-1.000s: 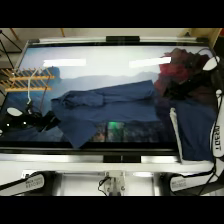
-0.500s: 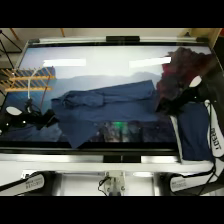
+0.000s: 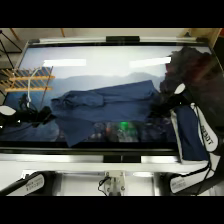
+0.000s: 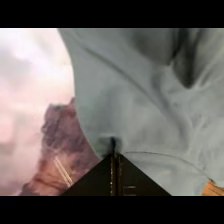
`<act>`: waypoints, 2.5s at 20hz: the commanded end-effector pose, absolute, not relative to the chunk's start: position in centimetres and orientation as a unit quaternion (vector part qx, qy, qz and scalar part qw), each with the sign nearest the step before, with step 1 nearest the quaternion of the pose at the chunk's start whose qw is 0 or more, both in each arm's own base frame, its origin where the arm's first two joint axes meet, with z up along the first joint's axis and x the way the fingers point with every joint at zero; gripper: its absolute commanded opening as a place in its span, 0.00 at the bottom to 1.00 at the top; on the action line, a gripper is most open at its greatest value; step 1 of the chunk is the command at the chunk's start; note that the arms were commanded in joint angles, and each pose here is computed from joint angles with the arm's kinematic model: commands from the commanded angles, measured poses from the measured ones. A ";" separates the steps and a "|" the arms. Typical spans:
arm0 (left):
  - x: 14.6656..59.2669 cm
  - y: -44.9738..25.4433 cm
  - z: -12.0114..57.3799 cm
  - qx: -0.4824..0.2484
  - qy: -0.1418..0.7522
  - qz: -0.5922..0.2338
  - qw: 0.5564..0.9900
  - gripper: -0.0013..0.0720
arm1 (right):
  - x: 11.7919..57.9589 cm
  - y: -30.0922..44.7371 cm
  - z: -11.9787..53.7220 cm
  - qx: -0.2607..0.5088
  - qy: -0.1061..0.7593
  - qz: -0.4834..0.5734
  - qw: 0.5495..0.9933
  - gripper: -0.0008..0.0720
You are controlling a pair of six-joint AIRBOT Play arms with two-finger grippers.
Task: Fold the shirts.
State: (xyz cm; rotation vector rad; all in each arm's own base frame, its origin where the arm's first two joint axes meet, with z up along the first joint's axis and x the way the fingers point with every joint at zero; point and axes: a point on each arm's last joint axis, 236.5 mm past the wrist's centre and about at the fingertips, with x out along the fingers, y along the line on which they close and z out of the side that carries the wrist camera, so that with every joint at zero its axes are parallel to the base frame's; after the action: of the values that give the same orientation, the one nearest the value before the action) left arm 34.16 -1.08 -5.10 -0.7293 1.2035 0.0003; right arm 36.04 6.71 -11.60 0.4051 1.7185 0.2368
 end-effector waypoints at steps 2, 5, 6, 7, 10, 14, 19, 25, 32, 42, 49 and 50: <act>35.7 -1.0 -0.2 -0.306 0.514 -0.030 0.801 0.06 | 38.8 8.1 -8.5 0.164 0.711 0.118 0.674 0.11; 38.1 -1.0 10.5 -0.250 0.441 -0.077 0.858 0.06 | 44.1 7.2 2.6 0.116 0.591 0.150 0.784 0.11; 39.0 -0.8 16.6 -0.225 0.384 -0.088 0.891 0.06 | 45.5 6.9 8.2 0.090 0.530 0.162 0.827 0.11; 39.3 -0.7 23.5 -0.197 0.311 -0.095 0.925 0.06 | 46.5 6.5 15.2 0.058 0.452 0.170 0.874 0.11; 32.6 -2.1 48.0 -0.109 0.007 -0.106 0.988 0.06 | 43.6 5.2 37.3 -0.022 0.179 0.147 0.973 0.11; 16.9 -6.0 62.6 -0.032 -0.225 -0.114 0.967 0.06 | 29.6 3.6 56.6 -0.060 -0.115 0.078 0.988 0.11; 11.3 -7.2 60.9 -0.035 -0.207 -0.099 0.973 0.06 | 20.0 4.6 57.9 -0.068 -0.135 0.085 0.985 0.11; 15.8 -5.8 55.7 -0.041 -0.101 -0.081 0.991 0.06 | 23.3 2.3 50.1 -0.064 0.035 0.051 0.996 0.11; 30.0 -1.7 34.5 -0.122 0.214 -0.070 0.967 0.06 | 35.9 0.3 27.7 -0.026 0.449 0.051 0.892 0.11; 49.1 -2.1 9.8 -0.193 0.358 -0.055 0.912 0.06 | 55.7 2.2 4.3 0.094 0.476 0.064 0.872 0.11; 54.9 -2.9 3.1 -0.266 0.355 -0.034 0.896 0.06 | 59.5 2.3 -1.6 0.147 0.459 0.044 0.875 0.11; 54.5 -3.3 2.9 -0.262 0.365 -0.040 0.893 0.06 | 58.9 2.4 -2.1 0.145 0.473 0.047 0.868 0.11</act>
State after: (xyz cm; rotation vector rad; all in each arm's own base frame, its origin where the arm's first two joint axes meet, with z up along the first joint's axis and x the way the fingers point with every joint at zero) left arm 53.55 -2.70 4.90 -0.5183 0.7427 -0.0870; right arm 58.46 2.28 -0.10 0.2708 0.9747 0.1066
